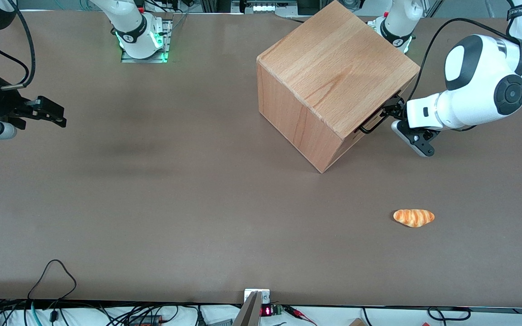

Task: Open top drawer with left arm

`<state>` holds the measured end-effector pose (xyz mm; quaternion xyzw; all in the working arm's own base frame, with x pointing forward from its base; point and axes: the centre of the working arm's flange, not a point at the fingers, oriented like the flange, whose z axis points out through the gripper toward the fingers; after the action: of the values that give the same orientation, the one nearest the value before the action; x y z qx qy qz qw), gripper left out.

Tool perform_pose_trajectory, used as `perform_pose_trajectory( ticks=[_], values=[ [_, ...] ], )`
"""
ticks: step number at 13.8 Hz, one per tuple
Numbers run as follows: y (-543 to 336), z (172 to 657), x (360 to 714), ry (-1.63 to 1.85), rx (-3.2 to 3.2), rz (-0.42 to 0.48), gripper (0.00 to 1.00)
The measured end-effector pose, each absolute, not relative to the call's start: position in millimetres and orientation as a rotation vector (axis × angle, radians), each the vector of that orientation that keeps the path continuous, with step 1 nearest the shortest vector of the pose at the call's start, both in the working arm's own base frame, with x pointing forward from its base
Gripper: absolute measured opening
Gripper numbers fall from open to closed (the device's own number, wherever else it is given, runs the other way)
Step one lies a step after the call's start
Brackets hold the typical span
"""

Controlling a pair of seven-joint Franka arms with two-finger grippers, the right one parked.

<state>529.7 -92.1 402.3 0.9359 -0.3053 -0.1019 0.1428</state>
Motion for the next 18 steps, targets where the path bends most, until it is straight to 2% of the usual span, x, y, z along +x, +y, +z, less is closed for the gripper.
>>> perform_pose_trajectory(
  ticks=[7,18],
  values=[
    [-90.8,390.5,528.3,-0.900,2.697,-0.282,1.00],
    [-88.9,374.9,529.3,-1.024,2.669,-0.182,1.00]
  ],
)
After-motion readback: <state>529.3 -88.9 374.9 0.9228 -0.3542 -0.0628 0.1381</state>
